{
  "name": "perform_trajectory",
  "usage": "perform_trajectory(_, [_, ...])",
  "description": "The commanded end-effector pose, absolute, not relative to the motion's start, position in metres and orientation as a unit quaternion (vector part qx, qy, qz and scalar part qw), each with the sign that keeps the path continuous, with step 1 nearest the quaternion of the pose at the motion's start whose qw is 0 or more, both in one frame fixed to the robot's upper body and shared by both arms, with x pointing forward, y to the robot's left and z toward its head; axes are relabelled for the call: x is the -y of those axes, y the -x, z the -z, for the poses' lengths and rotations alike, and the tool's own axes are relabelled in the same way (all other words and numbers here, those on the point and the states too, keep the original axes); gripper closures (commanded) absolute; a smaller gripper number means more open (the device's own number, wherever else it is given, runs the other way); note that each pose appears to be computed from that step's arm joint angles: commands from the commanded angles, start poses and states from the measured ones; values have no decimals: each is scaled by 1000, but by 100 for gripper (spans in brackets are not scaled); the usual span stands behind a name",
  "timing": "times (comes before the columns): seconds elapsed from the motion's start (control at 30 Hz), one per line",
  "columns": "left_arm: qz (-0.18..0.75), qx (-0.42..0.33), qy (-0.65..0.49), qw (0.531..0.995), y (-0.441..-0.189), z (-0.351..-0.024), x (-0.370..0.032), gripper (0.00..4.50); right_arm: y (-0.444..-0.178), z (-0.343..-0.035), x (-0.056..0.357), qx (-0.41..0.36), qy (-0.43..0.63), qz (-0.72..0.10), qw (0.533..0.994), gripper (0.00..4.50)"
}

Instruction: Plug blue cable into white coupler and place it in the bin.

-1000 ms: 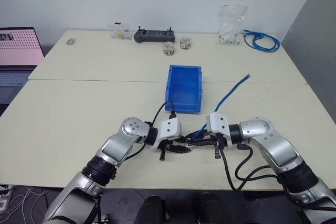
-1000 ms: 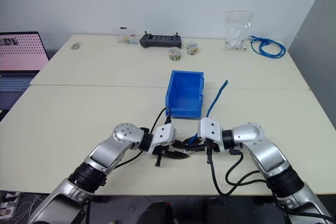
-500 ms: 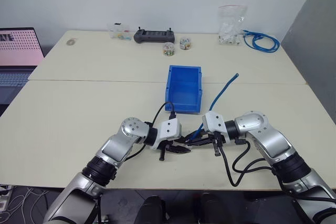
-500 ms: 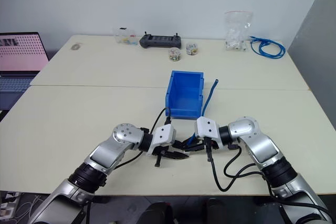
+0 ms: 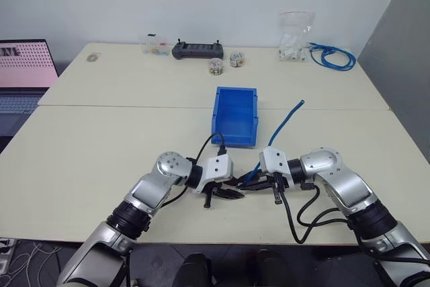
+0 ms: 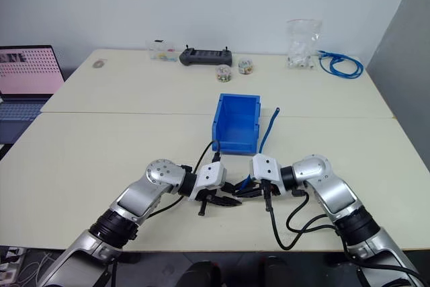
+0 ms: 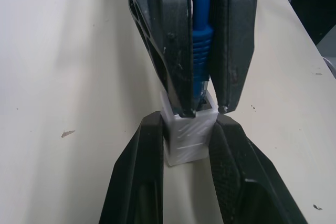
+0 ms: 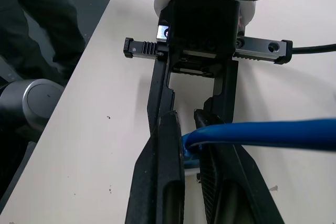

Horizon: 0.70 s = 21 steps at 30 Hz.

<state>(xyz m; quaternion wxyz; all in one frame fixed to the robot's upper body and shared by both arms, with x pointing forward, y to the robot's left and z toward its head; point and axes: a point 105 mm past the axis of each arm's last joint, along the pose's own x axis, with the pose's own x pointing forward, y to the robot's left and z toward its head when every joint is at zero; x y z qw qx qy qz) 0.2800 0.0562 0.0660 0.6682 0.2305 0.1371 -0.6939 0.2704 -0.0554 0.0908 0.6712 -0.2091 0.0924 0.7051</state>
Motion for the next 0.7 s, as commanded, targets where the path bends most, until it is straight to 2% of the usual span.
perform_trajectory(0.03, [692, -137, -237, 668, -277, -57, -52, 363, -258, -56, 58, -161, 196, -709, 658, 439])
perform_trajectory(0.1, [686, -137, -231, 676, -279, -56, -53, 363, -264, -68, 57, -141, 190, -700, 674, 439])
perform_trajectory(0.17, [674, -133, -227, 690, -283, -58, -55, 293, -271, -83, 57, -116, 183, -686, 695, 439])
perform_trajectory(0.2, [670, -133, -221, 696, -284, -59, -57, 288, -275, -92, 58, -102, 178, -677, 707, 439])
perform_trajectory(0.43, [631, -103, -213, 739, -280, -90, -89, 139, -283, -136, 69, -35, 162, -620, 767, 439])
perform_trajectory(0.5, [602, -92, -211, 764, -281, -105, -102, 106, -285, -151, 75, -16, 154, -599, 786, 439])
perform_trajectory(0.6, [527, -51, -204, 823, -287, -148, -120, 50, -297, -200, 92, 41, 92, -539, 836, 439])
perform_trajectory(0.67, [497, -34, -201, 844, -291, -163, -122, 6, -305, -220, 95, 63, 54, -521, 849, 439])
perform_trajectory(0.7, [478, -25, -200, 855, -296, -171, -122, 0, -313, -227, 95, 70, 39, -509, 857, 439])
